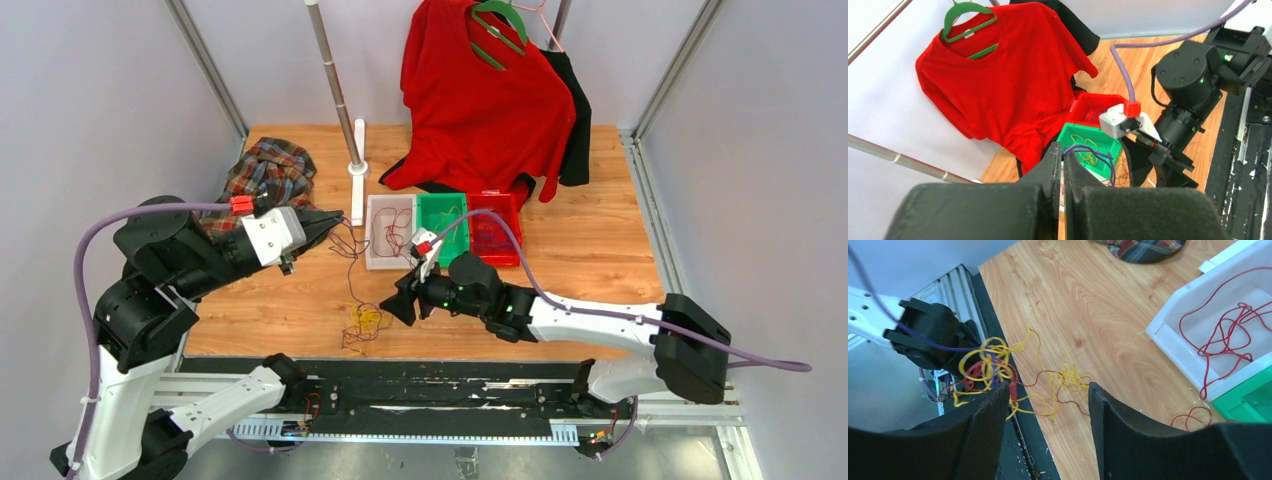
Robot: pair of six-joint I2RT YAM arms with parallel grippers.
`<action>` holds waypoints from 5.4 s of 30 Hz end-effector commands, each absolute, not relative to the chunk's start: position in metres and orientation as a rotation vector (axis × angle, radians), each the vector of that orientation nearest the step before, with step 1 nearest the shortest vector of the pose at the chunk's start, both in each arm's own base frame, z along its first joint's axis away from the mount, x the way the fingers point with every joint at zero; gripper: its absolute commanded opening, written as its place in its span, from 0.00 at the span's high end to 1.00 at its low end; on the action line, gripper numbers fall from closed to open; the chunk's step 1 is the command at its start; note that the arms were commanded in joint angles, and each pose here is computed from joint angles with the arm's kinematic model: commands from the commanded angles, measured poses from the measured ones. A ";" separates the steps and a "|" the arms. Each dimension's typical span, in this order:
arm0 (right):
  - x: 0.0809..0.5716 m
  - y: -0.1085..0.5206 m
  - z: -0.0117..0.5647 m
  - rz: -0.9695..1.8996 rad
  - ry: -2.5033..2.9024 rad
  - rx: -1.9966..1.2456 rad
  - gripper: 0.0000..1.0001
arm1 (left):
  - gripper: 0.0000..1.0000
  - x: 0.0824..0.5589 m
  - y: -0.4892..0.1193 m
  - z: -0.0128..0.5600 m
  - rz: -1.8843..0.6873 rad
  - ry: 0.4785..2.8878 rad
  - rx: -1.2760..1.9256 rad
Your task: Untangle the cables
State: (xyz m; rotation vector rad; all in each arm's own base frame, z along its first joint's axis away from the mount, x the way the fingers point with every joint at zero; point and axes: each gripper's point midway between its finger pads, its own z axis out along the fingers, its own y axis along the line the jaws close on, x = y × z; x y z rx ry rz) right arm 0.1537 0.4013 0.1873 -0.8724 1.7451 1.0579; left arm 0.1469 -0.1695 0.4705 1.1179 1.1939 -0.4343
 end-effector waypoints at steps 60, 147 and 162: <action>0.130 0.419 0.266 1.107 1.532 -1.020 0.99 | 0.63 0.166 -0.174 0.272 -0.439 1.563 1.300; 0.136 0.413 0.326 0.850 1.377 -0.719 0.36 | 0.99 0.141 -0.176 0.326 -0.634 1.614 1.089; 0.167 0.380 0.286 0.626 1.502 -0.631 1.00 | 0.99 0.133 -0.174 0.351 -0.639 1.557 1.106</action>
